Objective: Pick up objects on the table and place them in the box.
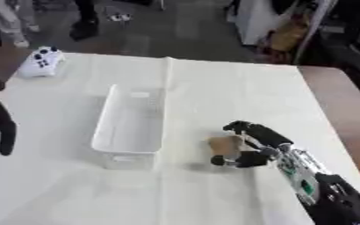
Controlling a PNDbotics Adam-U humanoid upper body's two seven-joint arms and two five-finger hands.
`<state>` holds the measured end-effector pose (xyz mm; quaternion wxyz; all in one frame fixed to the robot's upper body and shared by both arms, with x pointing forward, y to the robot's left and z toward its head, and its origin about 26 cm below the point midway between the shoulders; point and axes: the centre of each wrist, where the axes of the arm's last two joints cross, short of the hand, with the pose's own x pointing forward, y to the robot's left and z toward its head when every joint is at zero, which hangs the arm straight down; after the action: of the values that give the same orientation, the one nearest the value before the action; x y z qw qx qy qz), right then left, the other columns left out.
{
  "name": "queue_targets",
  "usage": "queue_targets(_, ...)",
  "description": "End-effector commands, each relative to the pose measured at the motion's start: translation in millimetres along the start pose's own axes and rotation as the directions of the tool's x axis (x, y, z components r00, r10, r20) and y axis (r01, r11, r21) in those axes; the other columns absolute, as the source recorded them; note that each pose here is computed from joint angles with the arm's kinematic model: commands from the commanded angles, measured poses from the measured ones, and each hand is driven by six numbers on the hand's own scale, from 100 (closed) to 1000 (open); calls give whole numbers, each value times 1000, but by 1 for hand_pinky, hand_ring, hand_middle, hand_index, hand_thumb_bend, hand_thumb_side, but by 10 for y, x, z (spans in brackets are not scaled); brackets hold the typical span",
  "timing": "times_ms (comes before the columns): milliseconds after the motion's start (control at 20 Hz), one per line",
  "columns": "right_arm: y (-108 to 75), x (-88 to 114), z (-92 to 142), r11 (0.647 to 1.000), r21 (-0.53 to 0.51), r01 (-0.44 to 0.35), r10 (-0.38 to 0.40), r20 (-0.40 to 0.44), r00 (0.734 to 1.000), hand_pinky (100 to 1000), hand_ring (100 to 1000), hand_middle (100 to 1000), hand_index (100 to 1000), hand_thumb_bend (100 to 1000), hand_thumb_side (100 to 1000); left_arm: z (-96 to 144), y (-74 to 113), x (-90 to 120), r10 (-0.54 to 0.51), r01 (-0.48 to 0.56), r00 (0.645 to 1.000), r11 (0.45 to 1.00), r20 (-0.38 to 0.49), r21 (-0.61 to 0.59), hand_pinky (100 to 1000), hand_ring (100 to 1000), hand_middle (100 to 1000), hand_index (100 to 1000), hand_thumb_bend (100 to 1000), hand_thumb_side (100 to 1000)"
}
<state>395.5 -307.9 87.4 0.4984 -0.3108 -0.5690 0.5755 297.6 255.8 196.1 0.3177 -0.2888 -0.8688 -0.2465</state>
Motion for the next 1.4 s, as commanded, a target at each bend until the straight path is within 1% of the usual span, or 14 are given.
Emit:
queue_targets(50,-115,-30,-14,1000,-18,-18,18,-5,1000,795,844,904,953,856,954,-45,5,66,-17,18,1000,1000,16,-20,310,566,786,734,551,885)
queue_targets(700,19,-50,-61,999,36,-11,12,-11,1000,814,855,907,960,842,930,-50,2,65,-16,16,1000,1000,16,-21,310,567,786,734,553,886)
queue_targets(850,39,-62,-62,999,44,-12,12,-15,1000,816,856,908,960,806,904,-49,0,64,-15,15,1000,1000,15,-21,310,567,786,734,553,886)
queue_targets(1000,47,-69,-61,999,52,-12,13,-17,1000,819,857,909,960,794,888,-49,0,63,-15,15,1000,1000,15,-21,310,567,786,734,553,887)
queue_targets(1100,51,-75,-61,998,59,-13,14,-18,1000,823,858,910,961,778,860,-48,0,63,-15,16,1000,1000,14,-20,310,567,786,734,553,887)
queue_targets(1150,53,-79,-60,998,65,-14,15,-19,1000,823,858,910,961,763,829,-48,0,63,-15,16,1000,1000,14,-20,310,567,786,734,553,886)
queue_targets(1200,56,-83,-59,997,72,-14,15,-20,1000,824,859,910,961,770,844,-48,0,63,-15,16,1000,1000,14,-20,310,567,786,734,553,887)
queue_targets(1250,58,-85,-58,997,78,-14,15,-21,1000,813,852,910,963,735,777,-48,1,64,-16,16,1000,1000,14,-20,310,567,786,734,552,886)
queue_targets(1300,67,-89,-58,996,89,-12,14,-23,1000,802,847,907,963,722,759,-48,1,64,-16,16,1000,1000,15,-20,310,567,786,734,552,886)
queue_targets(1400,74,-95,-58,995,102,-6,8,-28,1000,631,785,870,952,693,740,-48,1,64,-16,16,1000,1000,15,-21,310,567,786,734,552,886)
